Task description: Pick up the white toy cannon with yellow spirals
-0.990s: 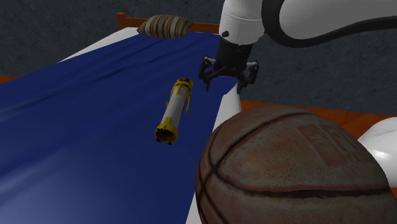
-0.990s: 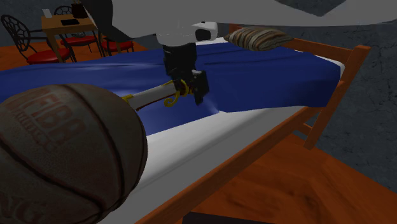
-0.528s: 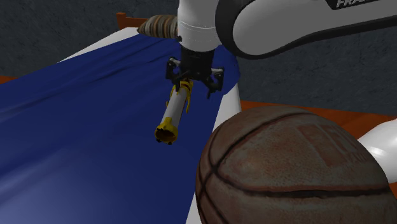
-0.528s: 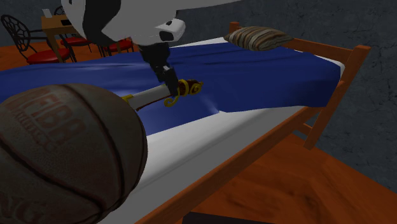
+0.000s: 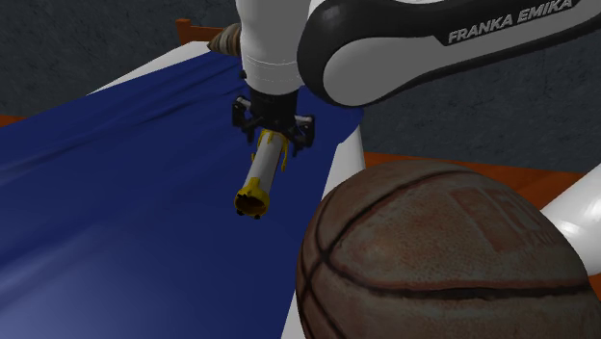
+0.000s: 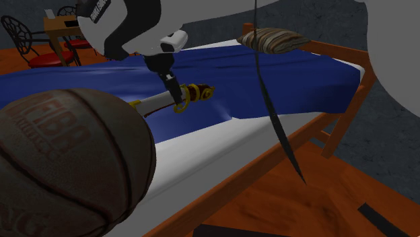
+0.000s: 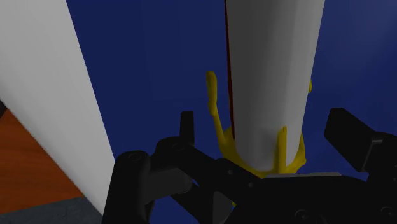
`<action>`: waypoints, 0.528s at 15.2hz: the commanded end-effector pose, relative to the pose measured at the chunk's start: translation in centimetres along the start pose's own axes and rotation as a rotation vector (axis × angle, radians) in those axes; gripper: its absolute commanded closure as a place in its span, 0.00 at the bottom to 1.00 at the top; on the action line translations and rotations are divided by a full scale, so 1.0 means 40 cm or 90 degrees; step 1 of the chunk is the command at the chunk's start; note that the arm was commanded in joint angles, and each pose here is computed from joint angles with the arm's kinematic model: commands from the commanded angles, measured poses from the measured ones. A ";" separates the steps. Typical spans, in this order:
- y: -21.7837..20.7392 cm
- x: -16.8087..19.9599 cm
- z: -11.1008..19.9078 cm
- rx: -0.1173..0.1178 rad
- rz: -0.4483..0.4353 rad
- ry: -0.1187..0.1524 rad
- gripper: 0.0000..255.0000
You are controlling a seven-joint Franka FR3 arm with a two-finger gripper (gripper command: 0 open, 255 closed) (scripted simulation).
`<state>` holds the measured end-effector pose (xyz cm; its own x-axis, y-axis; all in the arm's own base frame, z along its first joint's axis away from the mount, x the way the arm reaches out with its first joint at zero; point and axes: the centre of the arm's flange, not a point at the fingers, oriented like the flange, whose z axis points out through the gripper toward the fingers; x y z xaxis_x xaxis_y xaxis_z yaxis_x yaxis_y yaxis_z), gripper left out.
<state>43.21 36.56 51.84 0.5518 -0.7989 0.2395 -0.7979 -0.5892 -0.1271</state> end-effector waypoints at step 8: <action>0.004 -0.007 0.035 0.000 0.000 0.000 1.00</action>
<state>43.18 36.60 50.53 0.5519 -0.7986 0.2401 -0.7968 -0.5899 -0.1306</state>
